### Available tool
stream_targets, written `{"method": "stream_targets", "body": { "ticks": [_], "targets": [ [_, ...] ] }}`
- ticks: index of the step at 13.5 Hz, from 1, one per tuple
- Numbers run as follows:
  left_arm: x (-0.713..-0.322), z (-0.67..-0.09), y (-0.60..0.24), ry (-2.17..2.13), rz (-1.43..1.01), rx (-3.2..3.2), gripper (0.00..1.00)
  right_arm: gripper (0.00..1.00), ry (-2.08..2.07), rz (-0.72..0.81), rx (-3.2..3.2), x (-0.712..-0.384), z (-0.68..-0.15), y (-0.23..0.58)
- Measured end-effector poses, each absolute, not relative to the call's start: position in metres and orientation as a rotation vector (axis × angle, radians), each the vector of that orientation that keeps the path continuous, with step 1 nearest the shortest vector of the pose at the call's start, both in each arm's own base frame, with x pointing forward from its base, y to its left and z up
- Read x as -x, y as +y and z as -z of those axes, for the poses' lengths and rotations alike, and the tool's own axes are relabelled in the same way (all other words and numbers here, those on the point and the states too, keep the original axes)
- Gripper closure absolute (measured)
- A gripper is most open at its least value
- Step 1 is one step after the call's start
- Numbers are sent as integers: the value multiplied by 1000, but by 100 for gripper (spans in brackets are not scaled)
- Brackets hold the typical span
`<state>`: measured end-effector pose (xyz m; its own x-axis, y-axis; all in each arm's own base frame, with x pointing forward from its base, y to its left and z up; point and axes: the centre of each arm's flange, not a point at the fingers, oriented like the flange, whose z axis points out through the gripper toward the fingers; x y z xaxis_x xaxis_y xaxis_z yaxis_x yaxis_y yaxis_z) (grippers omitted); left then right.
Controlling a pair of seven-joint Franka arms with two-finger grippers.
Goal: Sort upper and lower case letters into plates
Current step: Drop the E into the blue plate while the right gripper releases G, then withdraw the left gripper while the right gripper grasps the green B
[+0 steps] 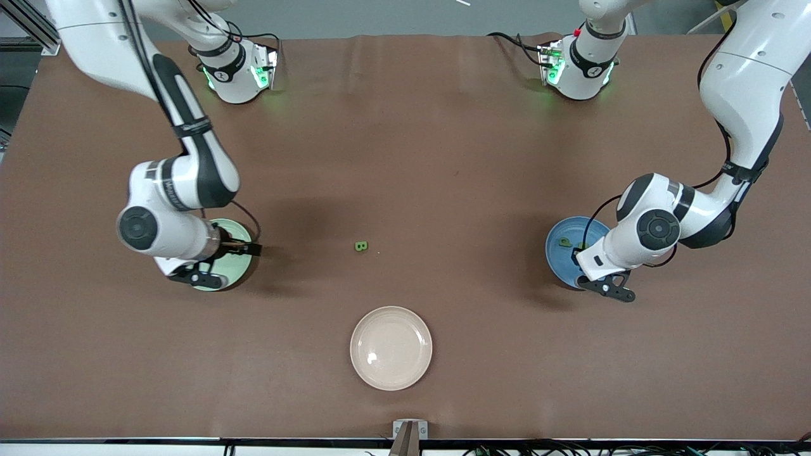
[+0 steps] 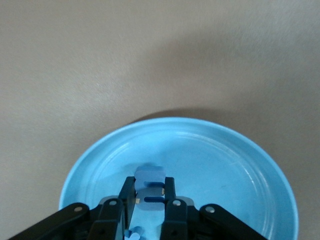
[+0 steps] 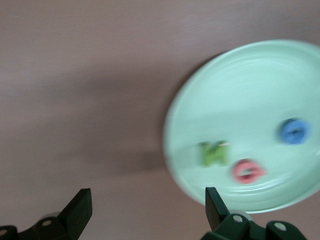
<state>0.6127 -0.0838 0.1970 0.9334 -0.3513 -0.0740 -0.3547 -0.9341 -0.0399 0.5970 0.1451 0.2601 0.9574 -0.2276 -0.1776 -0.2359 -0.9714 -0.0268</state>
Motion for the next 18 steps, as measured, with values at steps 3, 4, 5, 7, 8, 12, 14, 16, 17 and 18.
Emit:
{"method": "stream_targets", "body": {
  "ticks": [3,4,5,7,8,12,14,16,17,18],
  "targets": [
    [-612,-192,-82,570,-106,3024,73,0,463,-173,3041,-588,-252,209],
    [-612,-192,-81,569,-107,3023,73,0,501,-152,3034,-585,-245,224],
    [-612,-192,-81,569,-107,3023,73,0,544,-136,3026,-581,-238,237],
    [-613,-193,-81,567,-101,3023,73,0,673,-105,2996,-576,-227,259],
    [-614,-194,-80,566,-95,3023,66,0,743,-97,2978,-572,-223,272],
    [-625,-218,-79,554,-24,3008,24,0,1016,-93,2895,-560,-212,334],
    [-629,-242,-80,555,32,2984,6,0,1116,-96,2861,-554,-205,352],
    [-629,-272,-81,549,60,2941,0,0,1198,-86,2821,-552,-202,359],
    [-628,-287,-81,529,57,2929,0,2,1226,-85,2809,-552,-200,361],
    [-627,-303,-81,486,53,2941,0,2,1247,-83,2800,-551,-198,362]
  ]
}}
